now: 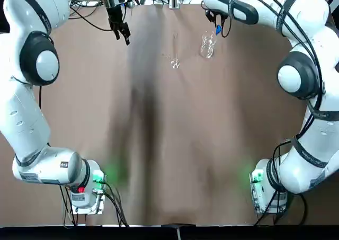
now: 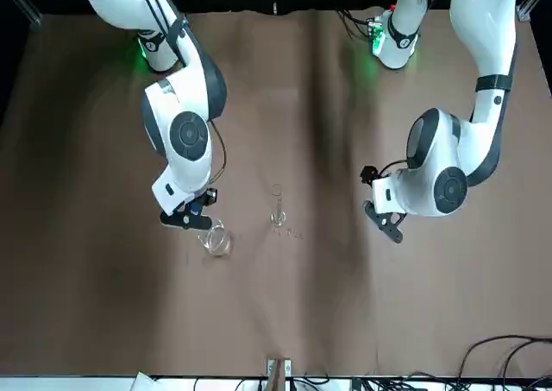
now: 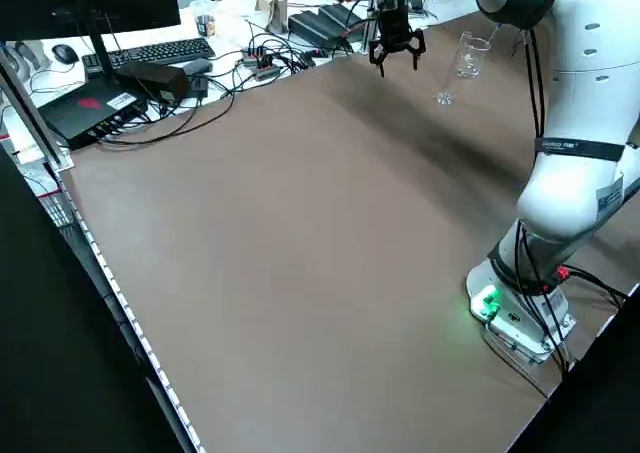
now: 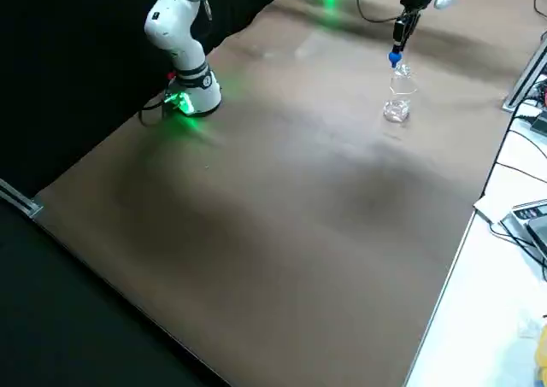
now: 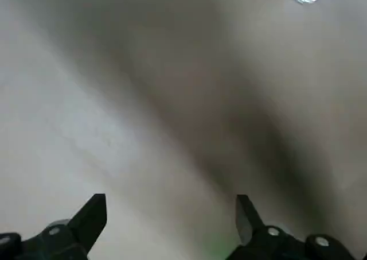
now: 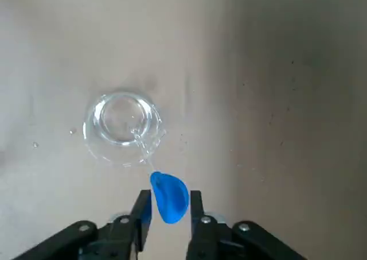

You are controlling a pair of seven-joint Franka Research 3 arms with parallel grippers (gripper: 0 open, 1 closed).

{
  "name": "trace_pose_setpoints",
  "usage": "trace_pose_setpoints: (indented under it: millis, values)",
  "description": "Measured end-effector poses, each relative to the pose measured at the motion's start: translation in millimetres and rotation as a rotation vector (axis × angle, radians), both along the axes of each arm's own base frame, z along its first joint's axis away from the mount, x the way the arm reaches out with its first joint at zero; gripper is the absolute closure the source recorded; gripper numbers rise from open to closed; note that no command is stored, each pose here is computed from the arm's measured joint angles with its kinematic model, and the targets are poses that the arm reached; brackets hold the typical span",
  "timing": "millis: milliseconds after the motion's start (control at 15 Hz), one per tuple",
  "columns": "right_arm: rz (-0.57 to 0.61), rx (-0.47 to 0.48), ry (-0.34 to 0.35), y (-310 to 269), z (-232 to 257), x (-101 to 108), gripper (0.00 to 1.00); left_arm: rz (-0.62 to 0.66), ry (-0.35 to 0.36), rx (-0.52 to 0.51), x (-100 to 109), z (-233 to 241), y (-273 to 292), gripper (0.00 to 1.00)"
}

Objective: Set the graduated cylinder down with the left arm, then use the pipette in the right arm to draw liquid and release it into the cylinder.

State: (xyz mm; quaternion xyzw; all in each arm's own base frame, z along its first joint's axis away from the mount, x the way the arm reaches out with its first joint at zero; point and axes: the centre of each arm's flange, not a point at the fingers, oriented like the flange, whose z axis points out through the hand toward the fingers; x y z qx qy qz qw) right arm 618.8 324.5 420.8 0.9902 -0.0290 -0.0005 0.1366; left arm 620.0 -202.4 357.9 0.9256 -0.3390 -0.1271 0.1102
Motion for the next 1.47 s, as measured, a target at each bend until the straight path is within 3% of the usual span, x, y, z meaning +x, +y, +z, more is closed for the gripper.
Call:
trace_pose_setpoints:
  millis: [267,667,867,1067,1133,1200,1467]
  values:
    - [-0.015,0.060,-0.018,1.0,29.9,-4.4,0.51,-0.124,0.008,-0.204,8.4,-6.4,23.4,0.00]
    - [-0.018,0.204,-0.023,-43.6,92.9,1.5,0.52,-0.269,0.020,-0.492,18.4,-70.6,48.4,0.00]
    - [0.002,0.232,0.002,-84.4,117.2,4.3,0.52,-0.287,0.009,-0.550,20.3,-84.5,47.6,0.00]
    - [0.017,0.234,0.016,-117.2,132.6,5.5,0.52,-0.167,0.012,-0.506,29.3,-69.9,58.9,0.00]
    - [0.037,0.234,0.020,-132.2,141.4,5.0,0.52,0.050,0.046,-0.397,34.9,-47.0,74.2,0.00]
    - [0.052,0.232,0.030,-141.0,145.6,3.6,0.52,0.148,0.056,-0.331,36.2,-33.4,83.8,0.00]
    - [0.112,0.222,0.090,-184.4,163.6,-5.0,0.51,0.373,0.034,-0.054,26.2,36.2,105.7,0.00]
